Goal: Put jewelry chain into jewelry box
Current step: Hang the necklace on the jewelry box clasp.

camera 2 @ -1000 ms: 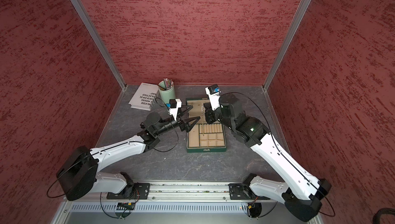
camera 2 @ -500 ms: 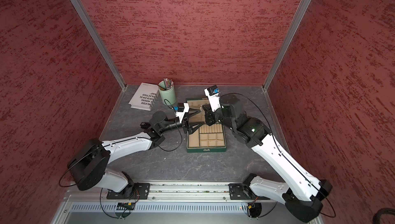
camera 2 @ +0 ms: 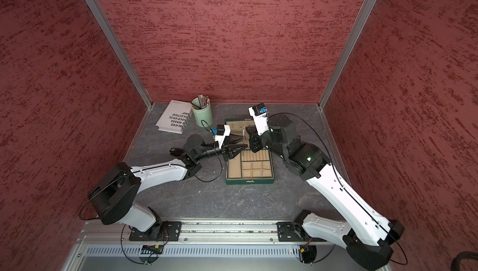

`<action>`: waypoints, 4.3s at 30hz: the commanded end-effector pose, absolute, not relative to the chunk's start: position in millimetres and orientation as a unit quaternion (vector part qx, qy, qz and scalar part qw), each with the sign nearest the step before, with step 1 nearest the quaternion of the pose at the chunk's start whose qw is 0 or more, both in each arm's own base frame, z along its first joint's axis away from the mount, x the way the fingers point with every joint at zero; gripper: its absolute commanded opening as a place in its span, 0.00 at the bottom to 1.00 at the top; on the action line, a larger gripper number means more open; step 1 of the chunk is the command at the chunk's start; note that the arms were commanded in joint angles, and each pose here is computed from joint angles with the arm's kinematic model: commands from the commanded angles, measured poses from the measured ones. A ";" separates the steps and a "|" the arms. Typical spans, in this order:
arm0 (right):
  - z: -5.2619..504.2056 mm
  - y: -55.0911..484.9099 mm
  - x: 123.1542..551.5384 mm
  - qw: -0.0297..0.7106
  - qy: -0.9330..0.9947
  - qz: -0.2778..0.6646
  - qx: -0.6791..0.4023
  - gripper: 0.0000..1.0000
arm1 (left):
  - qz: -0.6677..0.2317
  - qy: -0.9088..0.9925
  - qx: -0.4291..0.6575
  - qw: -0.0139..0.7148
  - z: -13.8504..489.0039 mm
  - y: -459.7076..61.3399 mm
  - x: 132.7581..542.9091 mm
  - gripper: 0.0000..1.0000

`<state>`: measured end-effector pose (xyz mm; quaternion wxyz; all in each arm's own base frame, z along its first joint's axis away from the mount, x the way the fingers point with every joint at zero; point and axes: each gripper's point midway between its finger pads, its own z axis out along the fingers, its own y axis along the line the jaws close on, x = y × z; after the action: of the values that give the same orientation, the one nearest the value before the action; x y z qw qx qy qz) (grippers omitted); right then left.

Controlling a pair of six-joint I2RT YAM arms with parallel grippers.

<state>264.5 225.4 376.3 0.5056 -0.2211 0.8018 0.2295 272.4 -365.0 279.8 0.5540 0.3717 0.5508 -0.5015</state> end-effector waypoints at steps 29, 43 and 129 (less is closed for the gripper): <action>389.2 223.0 271.3 0.533 0.787 0.237 -0.201 0.00 | -0.490 0.566 0.354 0.560 278.9 -358.1 286.8 0.00; 355.9 231.2 332.6 0.562 0.783 0.249 -0.093 0.00 | -0.333 0.667 0.265 0.611 273.2 -309.1 345.9 0.00; 240.2 199.5 420.8 0.552 0.790 0.253 0.089 0.00 | -0.266 0.721 0.241 0.593 197.3 -324.5 420.9 0.00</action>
<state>414.2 206.1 246.0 0.5505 0.0673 0.7915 0.2569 420.0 -324.7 183.0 0.5813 0.2433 0.7278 -0.2705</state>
